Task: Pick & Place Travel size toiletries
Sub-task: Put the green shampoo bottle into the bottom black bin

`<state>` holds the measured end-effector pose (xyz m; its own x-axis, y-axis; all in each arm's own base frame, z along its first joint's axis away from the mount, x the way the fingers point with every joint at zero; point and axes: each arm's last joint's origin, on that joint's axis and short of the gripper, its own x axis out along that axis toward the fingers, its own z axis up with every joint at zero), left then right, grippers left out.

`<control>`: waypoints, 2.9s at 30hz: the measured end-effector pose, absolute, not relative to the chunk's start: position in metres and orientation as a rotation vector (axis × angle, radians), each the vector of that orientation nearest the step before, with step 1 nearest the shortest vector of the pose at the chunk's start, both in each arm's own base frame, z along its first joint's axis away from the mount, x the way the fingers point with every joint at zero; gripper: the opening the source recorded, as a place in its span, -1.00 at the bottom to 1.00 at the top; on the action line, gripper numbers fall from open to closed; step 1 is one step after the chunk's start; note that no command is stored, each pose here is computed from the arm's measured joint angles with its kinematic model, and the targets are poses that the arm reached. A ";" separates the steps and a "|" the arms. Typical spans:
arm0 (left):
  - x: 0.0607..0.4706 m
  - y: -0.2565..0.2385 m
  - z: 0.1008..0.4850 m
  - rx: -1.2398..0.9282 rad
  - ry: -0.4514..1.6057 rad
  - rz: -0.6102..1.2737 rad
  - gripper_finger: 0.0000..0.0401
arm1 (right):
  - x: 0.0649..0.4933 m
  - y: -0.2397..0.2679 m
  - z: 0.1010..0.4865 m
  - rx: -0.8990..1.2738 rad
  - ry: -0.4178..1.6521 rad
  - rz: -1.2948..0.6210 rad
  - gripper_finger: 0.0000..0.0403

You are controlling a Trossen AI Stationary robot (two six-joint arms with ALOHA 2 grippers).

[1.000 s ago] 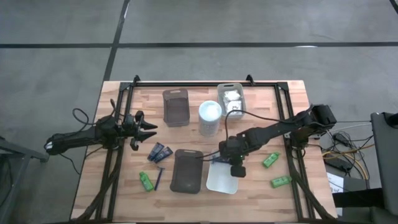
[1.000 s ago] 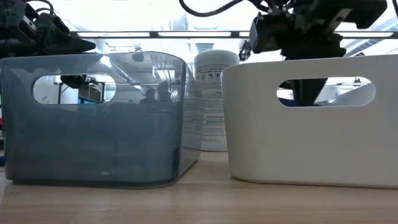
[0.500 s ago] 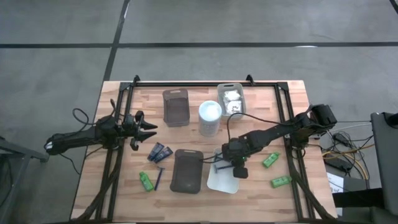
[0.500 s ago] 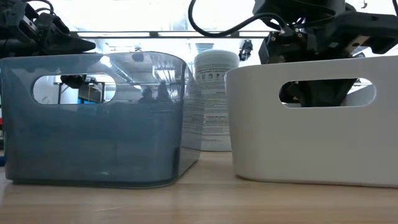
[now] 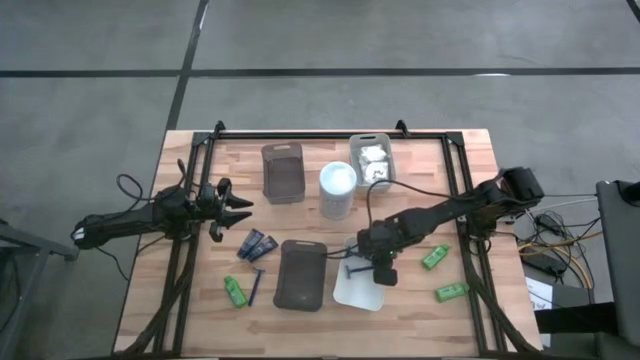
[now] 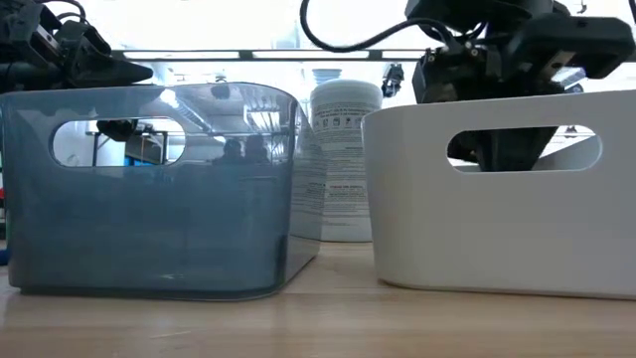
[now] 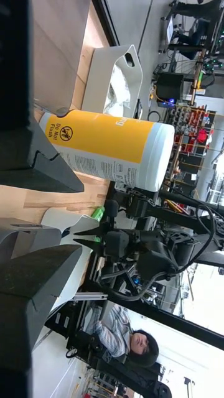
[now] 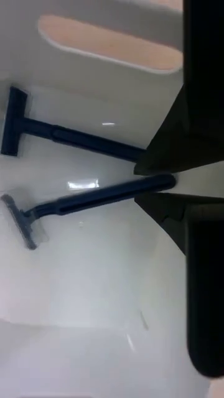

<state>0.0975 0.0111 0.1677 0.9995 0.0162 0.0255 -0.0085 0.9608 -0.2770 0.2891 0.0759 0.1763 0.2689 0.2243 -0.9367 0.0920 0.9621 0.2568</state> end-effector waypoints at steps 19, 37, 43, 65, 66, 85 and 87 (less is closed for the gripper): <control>0.097 0.011 0.168 -0.280 -0.028 0.012 -0.24 | 0.279 0.074 0.199 0.291 1.262 0.111 -0.21; 0.098 0.011 0.168 -0.280 -0.027 0.012 -0.24 | 0.210 0.071 0.252 0.267 1.369 0.119 -0.12; 0.098 0.011 0.168 -0.280 -0.027 0.012 -0.24 | 0.189 0.078 0.251 0.226 1.512 0.099 -0.21; 0.098 0.011 0.168 -0.280 -0.027 0.013 -0.24 | 0.124 0.129 0.203 0.101 1.839 0.315 0.36; 0.098 0.011 0.168 -0.281 -0.027 0.012 -0.24 | 0.123 0.131 0.200 0.101 1.826 0.326 0.41; 0.098 0.011 0.168 -0.280 -0.027 0.012 -0.24 | 0.107 0.143 0.161 0.090 1.712 0.311 0.75; 0.098 0.011 0.168 -0.281 -0.027 0.012 -0.24 | 0.105 0.144 0.158 0.083 1.711 0.316 0.73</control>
